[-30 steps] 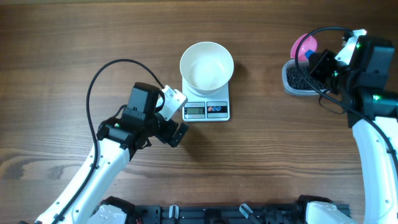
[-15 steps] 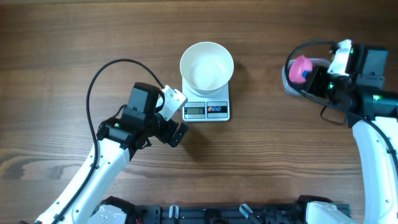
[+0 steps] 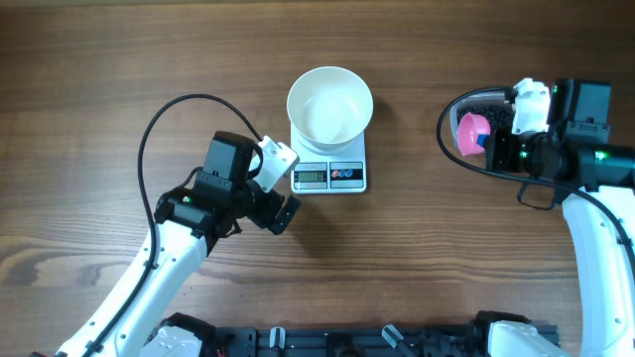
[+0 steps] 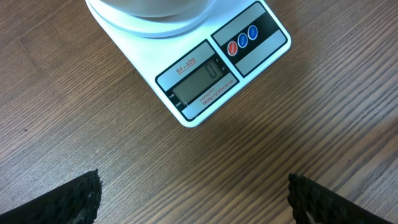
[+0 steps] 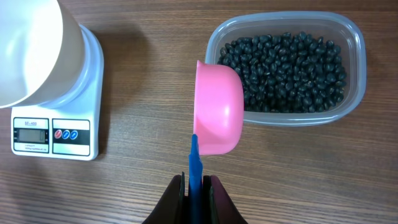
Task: Scoop item into bowl and weigh 150g on scale
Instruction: 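Dip the scoop into the black beans with the right gripper and scoop, then carry the filled scoop over the white bowl and tip beans in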
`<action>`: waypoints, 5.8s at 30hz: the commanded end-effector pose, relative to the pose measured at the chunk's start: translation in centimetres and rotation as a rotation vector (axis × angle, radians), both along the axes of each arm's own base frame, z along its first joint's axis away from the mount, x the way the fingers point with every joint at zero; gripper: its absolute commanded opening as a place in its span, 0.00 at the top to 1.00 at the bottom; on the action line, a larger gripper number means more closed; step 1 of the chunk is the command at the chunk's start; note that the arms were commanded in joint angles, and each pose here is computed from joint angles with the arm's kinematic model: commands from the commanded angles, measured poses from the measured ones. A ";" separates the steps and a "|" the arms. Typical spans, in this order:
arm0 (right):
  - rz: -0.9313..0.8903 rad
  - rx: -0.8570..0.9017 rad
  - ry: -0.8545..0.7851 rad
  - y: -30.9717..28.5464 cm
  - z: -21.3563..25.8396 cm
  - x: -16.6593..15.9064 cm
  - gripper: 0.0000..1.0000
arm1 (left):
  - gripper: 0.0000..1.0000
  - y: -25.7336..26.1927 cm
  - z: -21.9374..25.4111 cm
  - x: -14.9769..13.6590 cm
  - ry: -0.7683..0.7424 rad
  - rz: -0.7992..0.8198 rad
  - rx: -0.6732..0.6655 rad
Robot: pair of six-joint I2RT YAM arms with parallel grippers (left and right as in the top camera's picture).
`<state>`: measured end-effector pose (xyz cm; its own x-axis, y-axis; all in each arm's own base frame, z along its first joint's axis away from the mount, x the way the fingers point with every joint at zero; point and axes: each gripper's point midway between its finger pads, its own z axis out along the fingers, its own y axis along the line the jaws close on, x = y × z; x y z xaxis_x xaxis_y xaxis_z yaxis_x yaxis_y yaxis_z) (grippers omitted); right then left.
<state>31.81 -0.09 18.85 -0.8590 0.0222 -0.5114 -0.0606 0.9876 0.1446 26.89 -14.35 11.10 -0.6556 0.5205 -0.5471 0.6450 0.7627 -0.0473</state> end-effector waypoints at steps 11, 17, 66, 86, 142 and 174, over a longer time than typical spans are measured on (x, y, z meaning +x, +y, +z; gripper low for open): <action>-0.068 -0.319 -0.118 -5.7 1.5 3.5 0.96 | 0.00 0.6 -0.4 0.2 -0.002 0.016 0.030; -0.033 -0.353 -0.022 -6.9 -3.3 6.0 0.96 | 0.00 0.6 -0.4 0.2 -0.002 0.016 0.030; 0.053 -0.271 0.174 -4.7 -8.6 5.6 0.96 | 0.00 0.6 -0.4 0.2 -0.002 0.016 0.030; -0.046 0.288 0.217 -4.4 -10.0 4.1 0.96 | 0.00 0.6 -0.4 0.2 -0.002 0.016 0.030; -0.156 0.830 0.018 -9.4 -7.3 3.6 0.96 | 0.00 0.6 -0.4 0.2 -0.002 0.016 0.030; 0.169 1.115 0.007 2.1 -2.0 5.4 0.96 | 0.00 0.6 -0.4 0.2 -0.002 0.016 0.030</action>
